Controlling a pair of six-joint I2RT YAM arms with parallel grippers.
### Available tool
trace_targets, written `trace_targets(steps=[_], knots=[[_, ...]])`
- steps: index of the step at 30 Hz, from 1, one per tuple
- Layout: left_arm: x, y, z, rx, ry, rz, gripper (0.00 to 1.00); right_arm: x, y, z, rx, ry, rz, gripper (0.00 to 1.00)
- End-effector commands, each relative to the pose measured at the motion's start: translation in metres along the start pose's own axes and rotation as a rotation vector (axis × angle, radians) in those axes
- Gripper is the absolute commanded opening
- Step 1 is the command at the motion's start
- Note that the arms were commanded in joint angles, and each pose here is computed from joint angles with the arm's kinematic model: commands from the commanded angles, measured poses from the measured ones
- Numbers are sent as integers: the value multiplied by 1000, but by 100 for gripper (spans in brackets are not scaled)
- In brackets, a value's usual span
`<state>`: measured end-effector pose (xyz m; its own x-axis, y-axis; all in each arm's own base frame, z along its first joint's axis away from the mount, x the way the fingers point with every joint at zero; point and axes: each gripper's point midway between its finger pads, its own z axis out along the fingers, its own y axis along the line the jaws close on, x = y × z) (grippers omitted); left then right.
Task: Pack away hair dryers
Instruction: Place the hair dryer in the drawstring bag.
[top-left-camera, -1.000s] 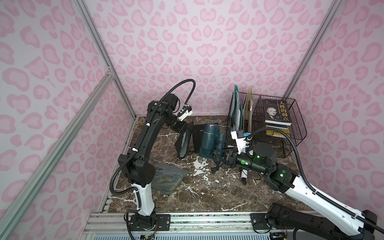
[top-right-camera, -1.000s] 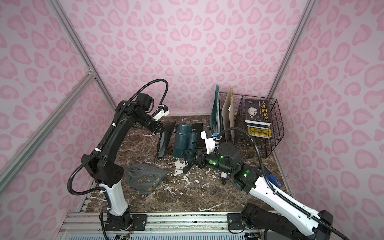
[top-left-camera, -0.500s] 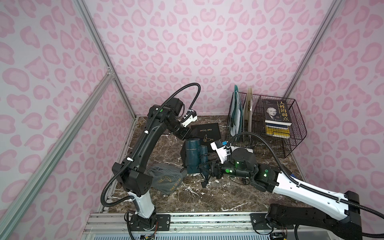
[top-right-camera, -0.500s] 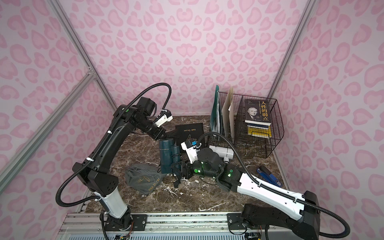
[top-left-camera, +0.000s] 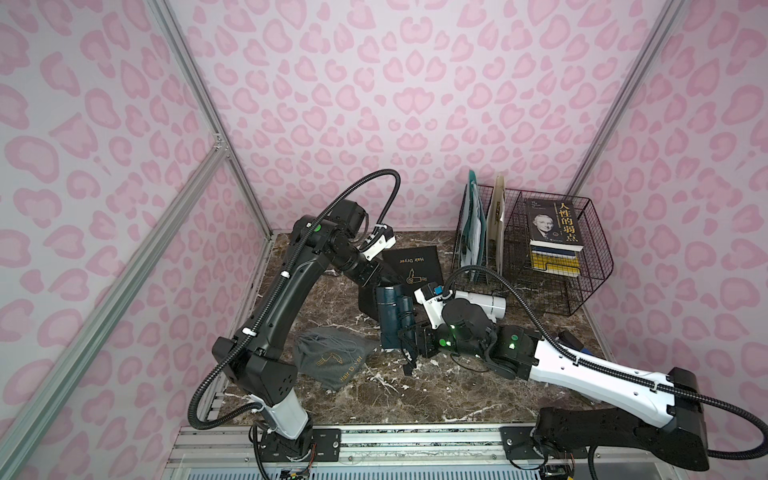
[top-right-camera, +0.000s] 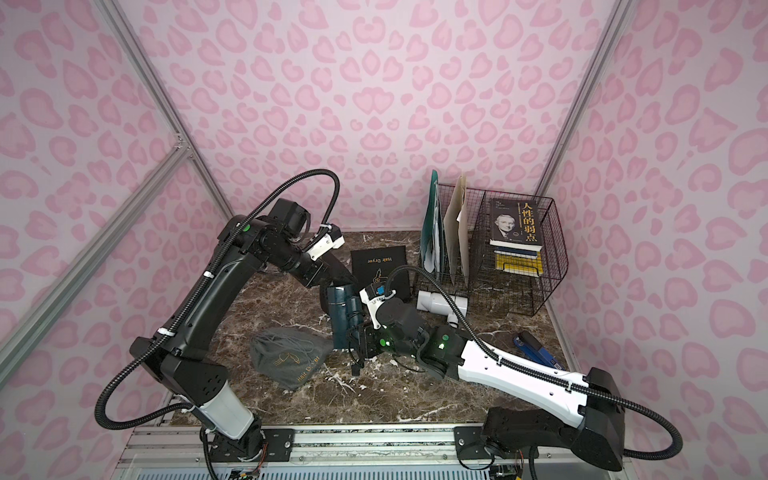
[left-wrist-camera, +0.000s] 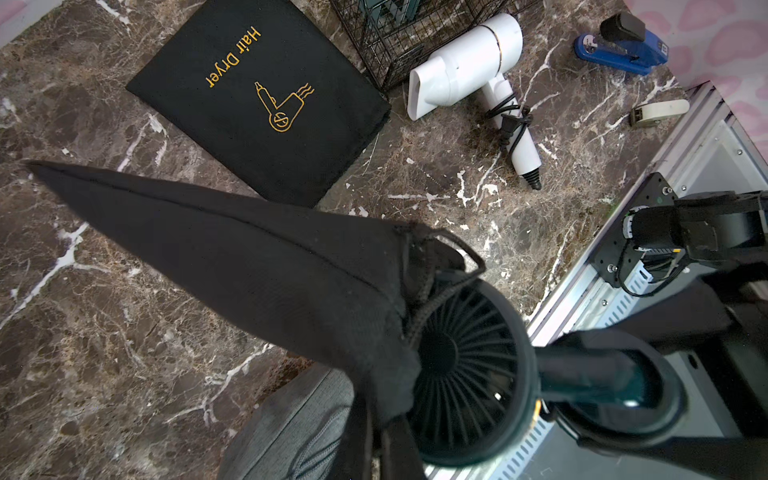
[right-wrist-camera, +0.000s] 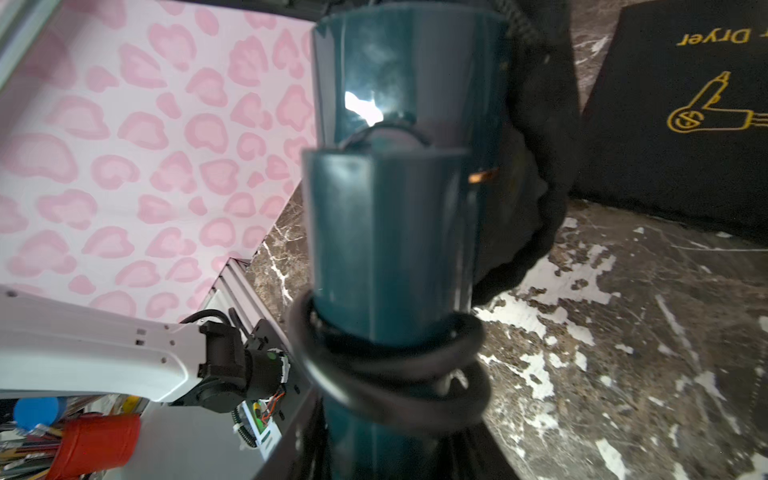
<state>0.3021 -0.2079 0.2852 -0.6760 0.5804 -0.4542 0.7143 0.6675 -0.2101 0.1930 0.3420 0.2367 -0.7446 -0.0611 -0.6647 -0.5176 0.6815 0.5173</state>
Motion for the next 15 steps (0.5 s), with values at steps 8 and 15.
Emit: trace_targets(steps=[8,15], knots=[[5,-15,0,51,0,-14,2,0,-14,18,148,25,-52,0],[6,-22,0,82,-4,-7,2,4,-10,26,171,59,-101,0]])
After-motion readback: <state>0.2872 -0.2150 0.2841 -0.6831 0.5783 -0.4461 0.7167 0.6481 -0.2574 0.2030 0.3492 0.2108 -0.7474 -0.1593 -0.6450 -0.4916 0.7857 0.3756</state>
